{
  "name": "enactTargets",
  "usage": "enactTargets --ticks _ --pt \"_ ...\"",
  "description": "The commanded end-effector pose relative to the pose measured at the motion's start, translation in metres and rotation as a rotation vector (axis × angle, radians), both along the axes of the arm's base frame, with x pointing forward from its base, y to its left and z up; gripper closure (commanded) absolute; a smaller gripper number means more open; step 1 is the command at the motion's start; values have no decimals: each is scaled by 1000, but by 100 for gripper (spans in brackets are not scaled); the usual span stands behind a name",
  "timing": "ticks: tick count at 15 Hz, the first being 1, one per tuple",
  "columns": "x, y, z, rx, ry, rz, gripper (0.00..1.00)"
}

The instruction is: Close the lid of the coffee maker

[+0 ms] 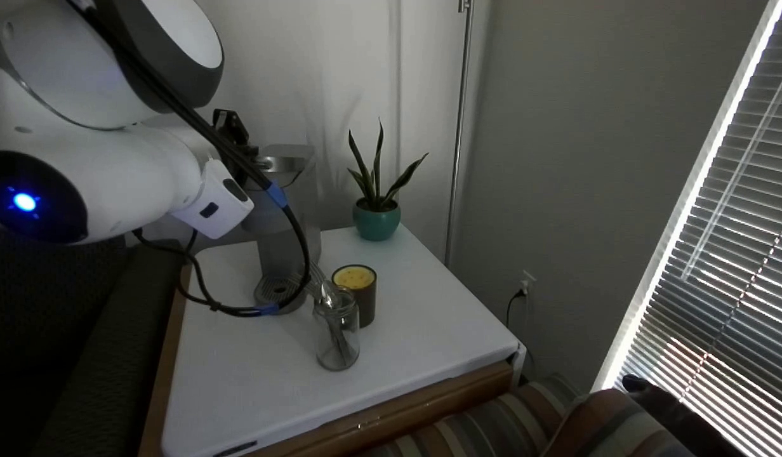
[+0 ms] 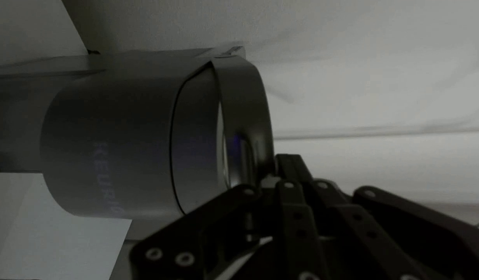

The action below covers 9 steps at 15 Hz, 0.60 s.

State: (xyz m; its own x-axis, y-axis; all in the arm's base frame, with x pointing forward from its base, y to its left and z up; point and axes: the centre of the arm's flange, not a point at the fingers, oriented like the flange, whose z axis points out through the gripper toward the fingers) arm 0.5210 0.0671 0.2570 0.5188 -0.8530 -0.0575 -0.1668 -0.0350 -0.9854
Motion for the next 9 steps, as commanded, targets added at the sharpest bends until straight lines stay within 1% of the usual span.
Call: enactTargets --ticks 1,4,6,7,9 --pt "-10 1 -37 -43 75 9 100" --pt "-10 -3 -47 -38 82 -1 100" --pt "-13 -5 -62 -35 106 -6 100" --pt "-11 -5 -64 -20 93 -6 100" --pt "-9 -4 -64 -19 94 1 100"
